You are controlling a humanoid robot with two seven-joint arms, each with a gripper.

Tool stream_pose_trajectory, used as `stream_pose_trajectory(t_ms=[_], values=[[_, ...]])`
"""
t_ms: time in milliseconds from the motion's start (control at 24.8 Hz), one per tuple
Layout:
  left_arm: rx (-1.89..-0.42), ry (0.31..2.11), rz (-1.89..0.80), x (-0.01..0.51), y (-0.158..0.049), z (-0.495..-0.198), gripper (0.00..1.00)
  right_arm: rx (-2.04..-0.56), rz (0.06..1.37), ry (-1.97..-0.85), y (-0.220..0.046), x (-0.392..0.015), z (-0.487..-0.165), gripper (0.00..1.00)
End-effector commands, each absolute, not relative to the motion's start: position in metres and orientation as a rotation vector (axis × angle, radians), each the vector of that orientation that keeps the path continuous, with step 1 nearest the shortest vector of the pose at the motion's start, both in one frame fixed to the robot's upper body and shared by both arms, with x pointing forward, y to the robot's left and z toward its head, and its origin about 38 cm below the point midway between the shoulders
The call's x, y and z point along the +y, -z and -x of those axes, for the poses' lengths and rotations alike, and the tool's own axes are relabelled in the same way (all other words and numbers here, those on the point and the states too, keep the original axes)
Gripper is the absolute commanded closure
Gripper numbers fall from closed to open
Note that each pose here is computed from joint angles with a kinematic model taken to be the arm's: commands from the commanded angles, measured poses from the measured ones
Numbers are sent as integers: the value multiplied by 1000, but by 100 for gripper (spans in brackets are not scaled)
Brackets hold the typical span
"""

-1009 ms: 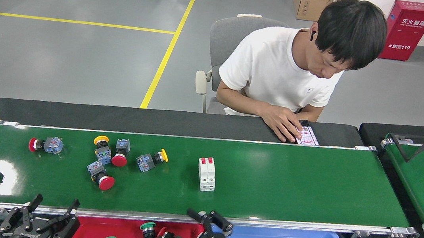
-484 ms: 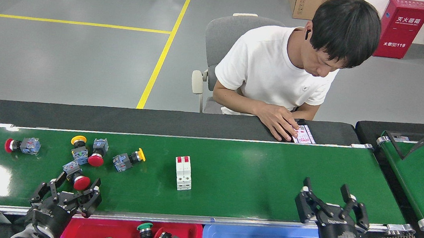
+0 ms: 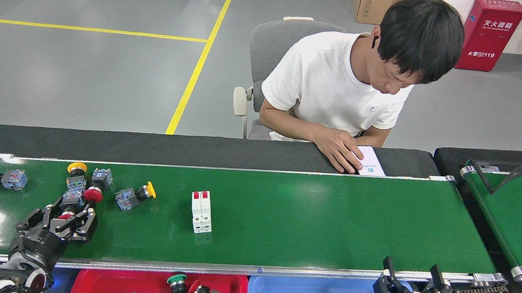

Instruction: Pick switch part from conveyor to tray

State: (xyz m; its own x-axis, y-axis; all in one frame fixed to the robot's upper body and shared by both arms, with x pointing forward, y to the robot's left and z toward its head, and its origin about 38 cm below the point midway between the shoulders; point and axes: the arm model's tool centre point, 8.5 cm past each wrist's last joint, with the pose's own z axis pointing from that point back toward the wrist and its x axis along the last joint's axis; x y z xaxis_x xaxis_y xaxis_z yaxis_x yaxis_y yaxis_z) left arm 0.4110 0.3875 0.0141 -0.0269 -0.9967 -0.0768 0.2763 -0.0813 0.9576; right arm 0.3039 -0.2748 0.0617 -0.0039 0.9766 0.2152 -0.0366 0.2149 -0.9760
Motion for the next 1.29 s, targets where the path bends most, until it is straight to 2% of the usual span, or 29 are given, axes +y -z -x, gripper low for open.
stream_pose_trajectory(t_ms=[0,81,161,242,323,444,605,646,726,767,807,968,1089,1170,1251], values=[[-1012,1382,-1081,388,-27,-415,95,-1333,1004,-1105,-71,-284,-304,3],[-1048,1375,-1101,386,-35,-408,95,-1326,1007,-1094,-71,-287,-303,4],[-1105,1389,-1131,378,-46,-389,95,-1325,1008,-1091,-71,-287,-303,4],[-1163,1428,-1159,364,-58,-362,95,-1326,1009,-1093,-71,-287,-303,3],[-1209,1495,-1150,343,-60,-322,95,-1325,1006,-1093,-70,-286,-303,3],[-1311,1606,-1051,292,-48,-273,95,-1328,1007,-1094,-71,-286,-304,3],[-1354,1788,-948,244,-23,-243,90,-1331,1009,-1090,-72,-286,-305,3],[-1349,1827,-945,239,-19,-240,81,-1331,1009,-1090,-72,-286,-305,3],[-1353,1830,-941,233,-18,-238,36,-1331,1009,-1090,-72,-286,-305,3],[-1351,1839,-938,235,-17,-238,24,-1332,1009,-1091,-72,-286,-305,3],[-1354,1852,-926,235,-16,-237,0,-1333,1010,-1091,-72,-286,-306,3],[-1352,1780,-939,252,-22,-239,0,-1330,1010,-1097,-73,-286,-307,4],[-1323,1507,-1000,301,-37,-245,0,-1337,1010,-1104,-74,-285,-307,3],[-1240,1341,-1017,340,-38,-244,0,-1339,1012,-1103,-75,-285,-308,3],[-1160,1264,-1030,374,-38,-243,0,-1343,1015,-1101,-76,-285,-309,3]])
